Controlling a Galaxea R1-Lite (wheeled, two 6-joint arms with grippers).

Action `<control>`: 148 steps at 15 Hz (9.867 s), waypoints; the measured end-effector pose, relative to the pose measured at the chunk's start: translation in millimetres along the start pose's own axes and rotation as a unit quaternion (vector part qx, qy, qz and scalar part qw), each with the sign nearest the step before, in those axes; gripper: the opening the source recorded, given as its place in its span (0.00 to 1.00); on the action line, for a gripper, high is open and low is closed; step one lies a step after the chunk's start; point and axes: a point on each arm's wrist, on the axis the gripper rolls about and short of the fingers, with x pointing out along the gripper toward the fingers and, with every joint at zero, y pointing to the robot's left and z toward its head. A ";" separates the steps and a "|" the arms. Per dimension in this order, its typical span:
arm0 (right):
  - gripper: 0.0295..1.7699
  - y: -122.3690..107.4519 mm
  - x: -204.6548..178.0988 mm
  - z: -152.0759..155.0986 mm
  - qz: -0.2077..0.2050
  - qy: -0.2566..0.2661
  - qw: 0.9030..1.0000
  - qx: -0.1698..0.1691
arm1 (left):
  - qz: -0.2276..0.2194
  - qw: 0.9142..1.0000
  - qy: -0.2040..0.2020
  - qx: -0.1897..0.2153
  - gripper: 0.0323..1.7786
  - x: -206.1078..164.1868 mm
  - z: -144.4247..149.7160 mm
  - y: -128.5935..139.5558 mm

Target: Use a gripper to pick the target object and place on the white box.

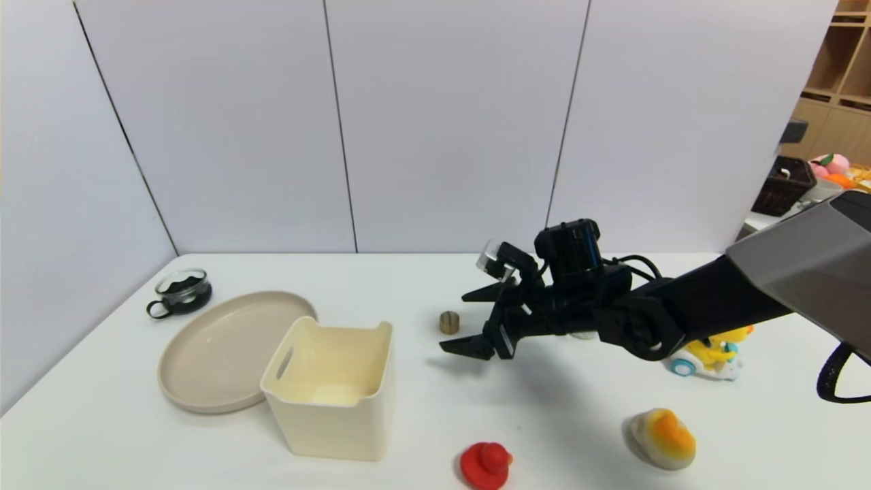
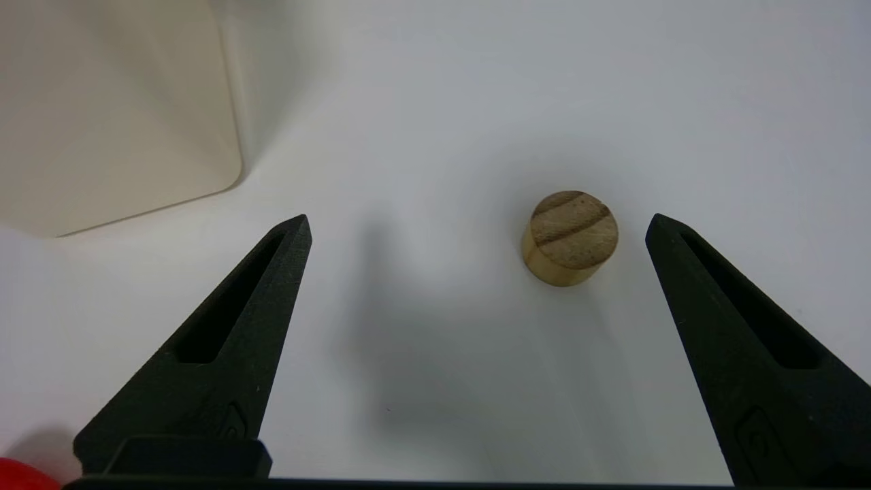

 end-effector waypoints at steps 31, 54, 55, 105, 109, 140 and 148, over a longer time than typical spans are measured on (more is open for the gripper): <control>0.96 -24.5 50.0 -24.1 -0.029 0.015 0.998 0.044 | 0.000 1.000 0.000 0.000 0.95 0.0 0.0 0.0; 0.28 -31.6 32.0 22.5 -0.065 -0.048 0.997 0.005 | 0.000 1.000 0.000 0.000 0.95 0.0 0.0 0.0; 0.28 -32.5 24.0 40.2 -0.068 -0.079 0.994 -0.007 | 0.000 1.000 0.000 0.000 0.95 0.0 0.0 0.0; 0.74 109.1 39.6 101.9 0.131 -0.129 0.977 -0.104 | 0.000 1.000 0.000 0.000 0.95 0.0 0.0 0.0; 0.83 95.1 -3.3 136.5 0.076 -0.172 0.979 -0.076 | 0.000 1.000 0.000 0.000 0.95 0.0 0.0 0.0; 0.96 247.5 -299.3 -125.0 -0.557 -0.162 0.811 0.076 | 0.000 1.000 0.000 0.000 0.95 0.0 0.0 0.0; 0.96 260.7 -291.2 -151.4 -0.547 -0.166 0.818 0.061 | 0.000 1.000 0.000 0.000 0.95 0.0 0.0 0.0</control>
